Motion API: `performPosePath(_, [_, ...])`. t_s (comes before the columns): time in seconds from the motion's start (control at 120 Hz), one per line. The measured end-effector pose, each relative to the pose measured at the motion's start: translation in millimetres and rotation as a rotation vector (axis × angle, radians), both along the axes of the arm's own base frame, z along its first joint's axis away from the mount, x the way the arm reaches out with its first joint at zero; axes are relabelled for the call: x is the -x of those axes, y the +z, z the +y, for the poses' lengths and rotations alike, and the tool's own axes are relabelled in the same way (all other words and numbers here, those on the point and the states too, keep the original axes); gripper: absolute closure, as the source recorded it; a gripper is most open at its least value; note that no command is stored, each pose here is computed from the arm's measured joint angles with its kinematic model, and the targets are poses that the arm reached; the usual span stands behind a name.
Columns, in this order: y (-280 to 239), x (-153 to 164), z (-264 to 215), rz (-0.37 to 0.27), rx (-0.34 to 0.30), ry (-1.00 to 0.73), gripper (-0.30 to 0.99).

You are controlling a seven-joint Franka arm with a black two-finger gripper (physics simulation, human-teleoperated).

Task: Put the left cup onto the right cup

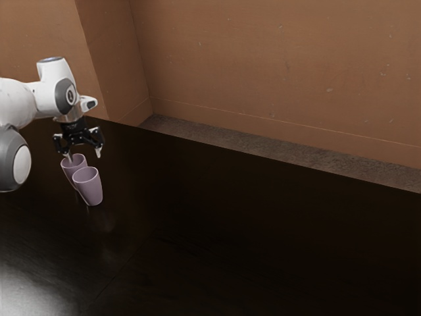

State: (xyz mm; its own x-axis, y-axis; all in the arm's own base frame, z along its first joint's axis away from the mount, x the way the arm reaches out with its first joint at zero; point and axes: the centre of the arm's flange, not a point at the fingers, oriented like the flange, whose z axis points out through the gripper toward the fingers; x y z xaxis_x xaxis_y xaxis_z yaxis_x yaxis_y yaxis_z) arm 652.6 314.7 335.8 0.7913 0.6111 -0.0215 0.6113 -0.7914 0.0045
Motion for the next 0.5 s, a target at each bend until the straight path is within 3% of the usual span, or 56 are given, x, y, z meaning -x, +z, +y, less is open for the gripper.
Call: performPosePath(0.5, [-15,-4,-1,0.009,-0.005,0.007,0.08])
